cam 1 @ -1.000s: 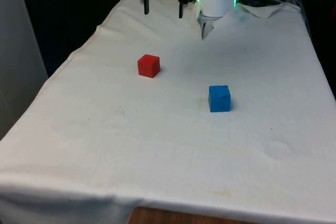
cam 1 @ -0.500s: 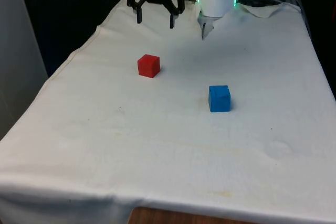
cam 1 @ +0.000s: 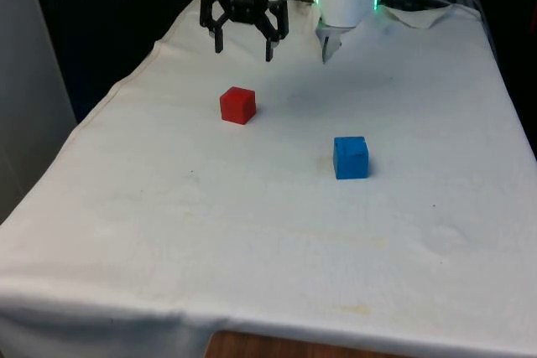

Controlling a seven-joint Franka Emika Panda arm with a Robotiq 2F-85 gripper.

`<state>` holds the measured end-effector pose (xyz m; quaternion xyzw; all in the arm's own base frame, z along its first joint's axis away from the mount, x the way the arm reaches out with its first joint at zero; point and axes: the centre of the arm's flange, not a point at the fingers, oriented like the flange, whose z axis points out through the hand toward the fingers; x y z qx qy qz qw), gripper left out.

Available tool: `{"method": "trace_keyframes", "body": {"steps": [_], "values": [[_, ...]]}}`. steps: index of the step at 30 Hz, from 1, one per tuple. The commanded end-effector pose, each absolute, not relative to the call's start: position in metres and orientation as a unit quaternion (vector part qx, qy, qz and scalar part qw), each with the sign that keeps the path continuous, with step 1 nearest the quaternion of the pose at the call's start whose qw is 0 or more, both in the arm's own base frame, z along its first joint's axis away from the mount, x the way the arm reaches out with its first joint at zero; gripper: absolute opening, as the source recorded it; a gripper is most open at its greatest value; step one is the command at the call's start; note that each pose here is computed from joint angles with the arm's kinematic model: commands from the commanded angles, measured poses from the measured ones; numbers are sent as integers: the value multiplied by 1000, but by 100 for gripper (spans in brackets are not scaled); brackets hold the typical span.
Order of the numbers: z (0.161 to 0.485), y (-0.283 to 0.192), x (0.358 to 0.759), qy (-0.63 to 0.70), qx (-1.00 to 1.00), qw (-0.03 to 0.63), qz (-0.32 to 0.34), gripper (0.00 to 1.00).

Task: Stack the two cubes.

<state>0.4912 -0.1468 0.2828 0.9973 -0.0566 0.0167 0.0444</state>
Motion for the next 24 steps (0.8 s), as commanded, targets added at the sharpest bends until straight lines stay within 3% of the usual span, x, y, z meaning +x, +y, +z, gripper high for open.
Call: {"method": "trace_keyframes", "body": {"steps": [1,24], "values": [[281,-147,491,-57,997,44,16,100],[238,-148,472,-65,997,26,33,100]]}}
